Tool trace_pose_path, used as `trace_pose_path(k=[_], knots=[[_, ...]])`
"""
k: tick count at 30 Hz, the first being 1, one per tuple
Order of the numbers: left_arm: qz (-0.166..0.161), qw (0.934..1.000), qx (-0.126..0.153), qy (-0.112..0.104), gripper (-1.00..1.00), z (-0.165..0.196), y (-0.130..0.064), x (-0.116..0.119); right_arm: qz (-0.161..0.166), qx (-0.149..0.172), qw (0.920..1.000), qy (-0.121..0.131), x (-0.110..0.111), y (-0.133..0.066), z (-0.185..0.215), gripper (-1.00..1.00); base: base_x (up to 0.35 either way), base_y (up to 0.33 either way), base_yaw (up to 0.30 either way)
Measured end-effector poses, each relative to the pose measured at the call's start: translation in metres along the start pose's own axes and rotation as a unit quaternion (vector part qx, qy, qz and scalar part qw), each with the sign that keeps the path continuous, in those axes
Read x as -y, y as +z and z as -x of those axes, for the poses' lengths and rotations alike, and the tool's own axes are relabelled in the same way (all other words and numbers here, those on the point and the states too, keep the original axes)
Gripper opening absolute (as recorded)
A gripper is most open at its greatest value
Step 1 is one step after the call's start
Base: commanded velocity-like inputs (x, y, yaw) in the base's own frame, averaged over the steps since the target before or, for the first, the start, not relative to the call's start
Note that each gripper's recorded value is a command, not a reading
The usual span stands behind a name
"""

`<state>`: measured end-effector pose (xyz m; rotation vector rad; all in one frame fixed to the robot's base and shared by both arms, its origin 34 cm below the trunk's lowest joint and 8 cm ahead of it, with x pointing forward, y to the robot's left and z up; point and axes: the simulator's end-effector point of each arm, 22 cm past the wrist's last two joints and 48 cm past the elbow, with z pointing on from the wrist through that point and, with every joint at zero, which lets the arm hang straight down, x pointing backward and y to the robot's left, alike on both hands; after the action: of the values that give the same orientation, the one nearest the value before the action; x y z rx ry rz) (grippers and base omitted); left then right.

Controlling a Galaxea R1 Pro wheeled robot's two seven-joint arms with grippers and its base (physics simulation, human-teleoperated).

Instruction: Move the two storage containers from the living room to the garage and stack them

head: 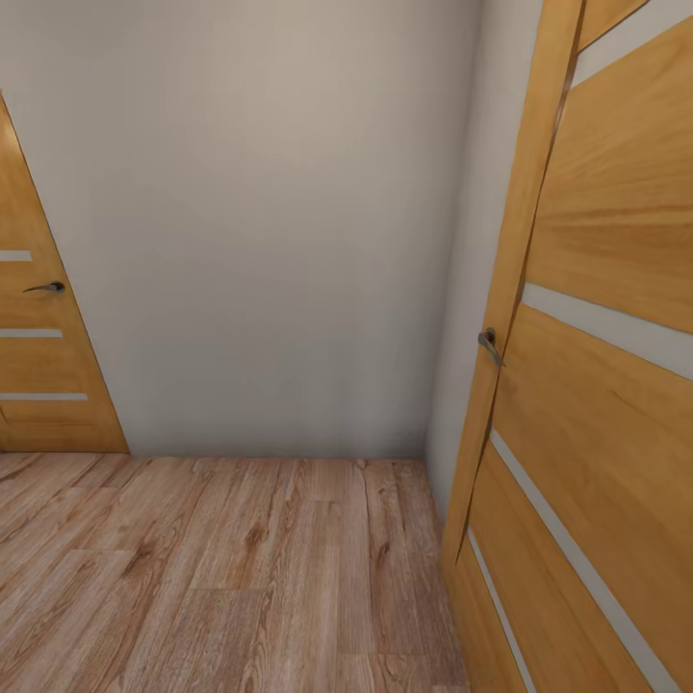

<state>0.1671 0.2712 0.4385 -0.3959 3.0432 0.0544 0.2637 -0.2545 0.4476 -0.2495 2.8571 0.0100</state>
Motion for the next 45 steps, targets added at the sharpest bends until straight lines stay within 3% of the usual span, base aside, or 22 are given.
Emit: trace_pose_path(k=[19,45], knots=[[0.0,1.0,0.0,0.0,1.0,0.0,0.0,0.0,-0.001,-0.008,1.0,-0.003,0.0013,-0.0001,-0.0038,1.0,0.206,0.0,0.053],[0.0,1.0,0.0,0.0,1.0,-0.0002,0.0,0.0007,-0.003,-0.009,1.0,0.002,0.0021,0.0,-0.0037,1.0,0.01,0.0,0.126]])
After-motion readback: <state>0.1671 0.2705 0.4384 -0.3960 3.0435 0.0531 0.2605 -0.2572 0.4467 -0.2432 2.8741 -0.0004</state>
